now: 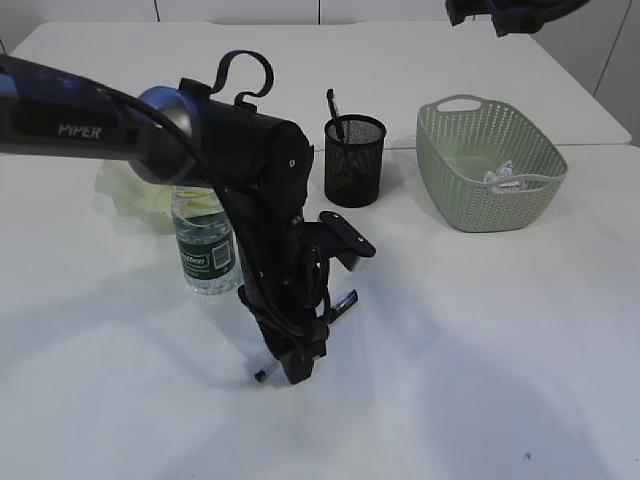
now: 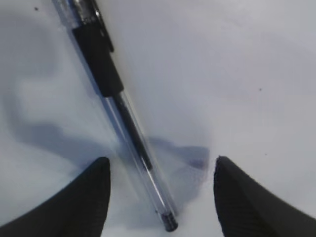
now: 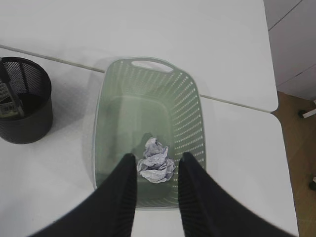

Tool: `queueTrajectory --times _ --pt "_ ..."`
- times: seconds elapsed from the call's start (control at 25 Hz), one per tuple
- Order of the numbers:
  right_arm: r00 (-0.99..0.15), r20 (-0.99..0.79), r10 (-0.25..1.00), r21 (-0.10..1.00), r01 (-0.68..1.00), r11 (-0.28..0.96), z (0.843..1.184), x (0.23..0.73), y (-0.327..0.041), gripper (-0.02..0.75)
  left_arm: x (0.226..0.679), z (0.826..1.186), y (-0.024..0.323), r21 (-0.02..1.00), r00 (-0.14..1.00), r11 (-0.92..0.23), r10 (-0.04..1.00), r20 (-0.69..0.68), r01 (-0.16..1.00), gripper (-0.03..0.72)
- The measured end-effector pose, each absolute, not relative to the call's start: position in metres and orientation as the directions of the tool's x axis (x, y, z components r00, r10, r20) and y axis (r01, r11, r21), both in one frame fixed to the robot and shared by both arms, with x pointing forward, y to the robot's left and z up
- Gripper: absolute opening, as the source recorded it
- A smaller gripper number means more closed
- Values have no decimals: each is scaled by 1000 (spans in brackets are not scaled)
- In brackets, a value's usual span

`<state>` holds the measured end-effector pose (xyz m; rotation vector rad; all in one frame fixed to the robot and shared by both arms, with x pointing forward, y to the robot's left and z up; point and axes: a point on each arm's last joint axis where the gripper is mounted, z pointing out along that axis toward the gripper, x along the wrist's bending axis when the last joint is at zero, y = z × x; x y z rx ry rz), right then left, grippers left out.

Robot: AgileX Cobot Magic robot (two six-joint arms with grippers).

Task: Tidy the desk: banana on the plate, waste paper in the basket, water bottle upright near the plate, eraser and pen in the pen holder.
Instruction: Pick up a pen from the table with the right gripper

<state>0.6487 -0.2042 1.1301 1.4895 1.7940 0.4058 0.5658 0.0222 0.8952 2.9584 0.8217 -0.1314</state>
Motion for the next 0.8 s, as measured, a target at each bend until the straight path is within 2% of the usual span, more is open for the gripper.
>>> queueTrajectory --times 0.8 --pt "-35 -348 937 664 696 273 1130 649 -204 219 566 892 22 27 853 -856 511 -105 516 454"
